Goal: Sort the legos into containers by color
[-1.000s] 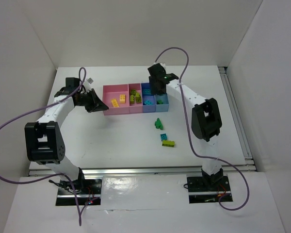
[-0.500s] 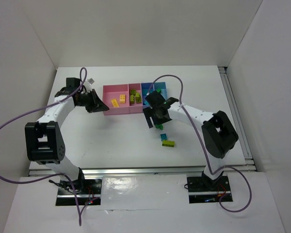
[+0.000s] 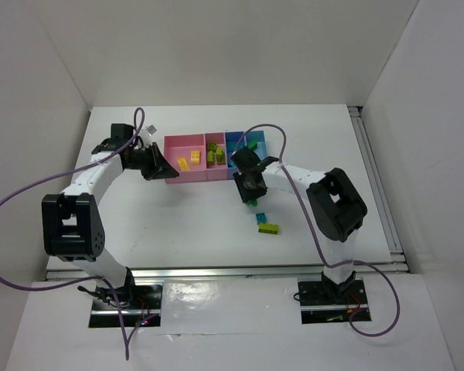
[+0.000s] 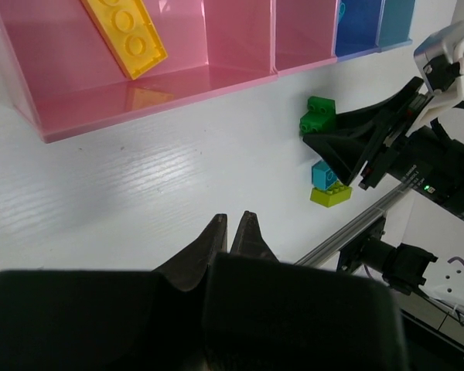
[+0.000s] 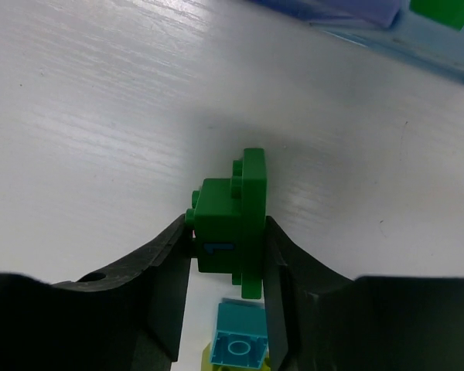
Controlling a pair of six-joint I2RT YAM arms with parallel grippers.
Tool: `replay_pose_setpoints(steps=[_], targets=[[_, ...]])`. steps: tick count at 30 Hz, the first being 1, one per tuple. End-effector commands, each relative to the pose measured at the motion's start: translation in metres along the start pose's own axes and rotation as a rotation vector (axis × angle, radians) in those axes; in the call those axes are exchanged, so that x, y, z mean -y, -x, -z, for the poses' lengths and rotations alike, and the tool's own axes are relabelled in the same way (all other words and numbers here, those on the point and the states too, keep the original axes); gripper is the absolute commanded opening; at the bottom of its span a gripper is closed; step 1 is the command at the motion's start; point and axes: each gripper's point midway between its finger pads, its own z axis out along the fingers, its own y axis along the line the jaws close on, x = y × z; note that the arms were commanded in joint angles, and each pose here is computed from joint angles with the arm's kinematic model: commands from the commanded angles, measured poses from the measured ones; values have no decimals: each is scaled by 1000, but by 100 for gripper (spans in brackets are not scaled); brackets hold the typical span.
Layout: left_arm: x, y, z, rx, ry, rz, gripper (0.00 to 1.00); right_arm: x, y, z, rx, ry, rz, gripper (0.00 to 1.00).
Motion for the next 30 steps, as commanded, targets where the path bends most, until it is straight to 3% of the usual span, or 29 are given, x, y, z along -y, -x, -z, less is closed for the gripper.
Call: replay_pose_setpoints(steps=[1, 2, 5, 10, 12, 14, 15, 21, 25, 30], targets=[[12, 1, 2, -8, -49, -33, 0, -5, 28, 7, 81, 30, -13, 39], [16, -2, 0, -18, -61, -49, 0, -5, 28, 11, 88, 32, -14, 32], [26, -4, 1, -30, -100, -72, 0, -8, 33, 30, 119, 64, -8, 27], [44, -15, -3, -94, -211, -93, 1, -23, 40, 56, 149, 213, 8, 27], [60, -23, -3, -124, -283, -122, 8, -26, 41, 61, 157, 231, 9, 27], [63, -28, -7, -155, -311, -113, 31, -27, 45, 64, 162, 252, 3, 27], [65, -27, -7, -153, -324, -119, 34, -27, 43, 60, 147, 249, 3, 27], [56, -29, -12, -149, -286, -103, 36, -42, 22, 30, 38, 219, 80, 27], [55, -26, -12, -137, -271, -110, 36, -59, 26, 30, 52, 240, 131, 65], [54, -25, -13, -134, -262, -111, 35, -55, 19, 33, 49, 230, 131, 65]])
